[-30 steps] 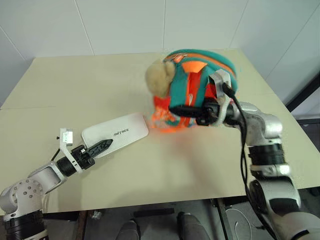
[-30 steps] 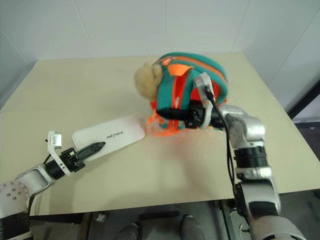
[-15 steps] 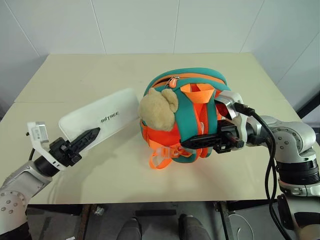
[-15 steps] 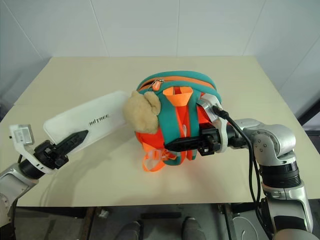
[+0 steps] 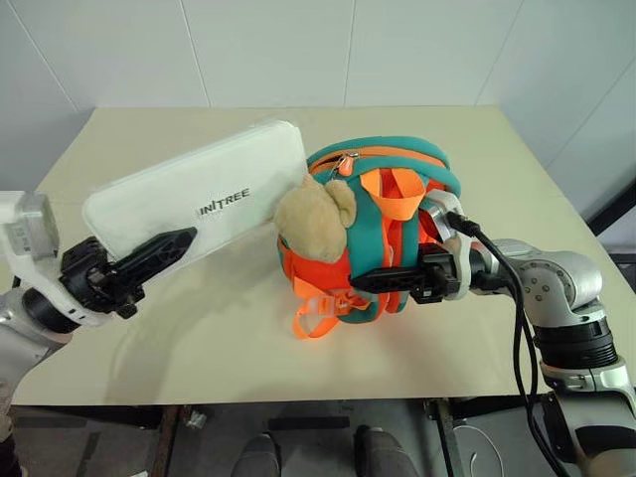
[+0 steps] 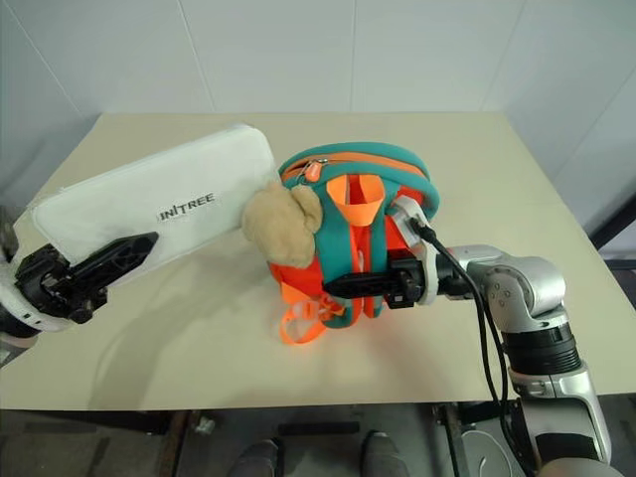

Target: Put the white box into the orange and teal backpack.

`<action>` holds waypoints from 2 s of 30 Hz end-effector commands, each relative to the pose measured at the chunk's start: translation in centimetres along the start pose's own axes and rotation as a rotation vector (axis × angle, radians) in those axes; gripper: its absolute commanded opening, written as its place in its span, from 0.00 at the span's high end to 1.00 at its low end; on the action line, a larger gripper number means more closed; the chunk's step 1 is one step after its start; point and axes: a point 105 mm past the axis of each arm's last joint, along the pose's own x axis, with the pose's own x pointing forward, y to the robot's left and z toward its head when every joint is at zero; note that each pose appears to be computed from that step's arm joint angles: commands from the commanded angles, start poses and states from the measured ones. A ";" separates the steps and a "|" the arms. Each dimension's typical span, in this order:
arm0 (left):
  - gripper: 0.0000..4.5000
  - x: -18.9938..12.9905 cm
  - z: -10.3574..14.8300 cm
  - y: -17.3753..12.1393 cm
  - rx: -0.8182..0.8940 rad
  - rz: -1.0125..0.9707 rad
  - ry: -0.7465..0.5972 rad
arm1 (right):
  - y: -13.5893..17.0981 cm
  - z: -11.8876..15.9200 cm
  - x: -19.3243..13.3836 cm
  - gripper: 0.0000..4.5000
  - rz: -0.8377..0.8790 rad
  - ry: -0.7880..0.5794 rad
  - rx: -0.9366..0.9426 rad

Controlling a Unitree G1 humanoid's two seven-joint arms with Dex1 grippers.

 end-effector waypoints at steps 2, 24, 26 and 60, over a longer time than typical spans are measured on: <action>0.69 1.1 -0.4 1.6 0.155 -0.022 0.100 | 0.7 0.5 0.5 0.99 0.029 -0.016 -0.044; 0.69 1.6 -1.6 5.6 0.431 -0.193 0.379 | 1.8 -0.3 -0.3 0.99 0.041 0.007 -0.021; 0.69 1.8 -1.4 5.9 0.459 -0.216 0.397 | 1.8 -0.3 -0.3 0.99 0.043 0.007 -0.022; 0.00 10.8 1.9 4.8 0.470 -0.414 0.366 | 0.9 -0.6 0.1 1.00 -0.055 -0.037 -0.051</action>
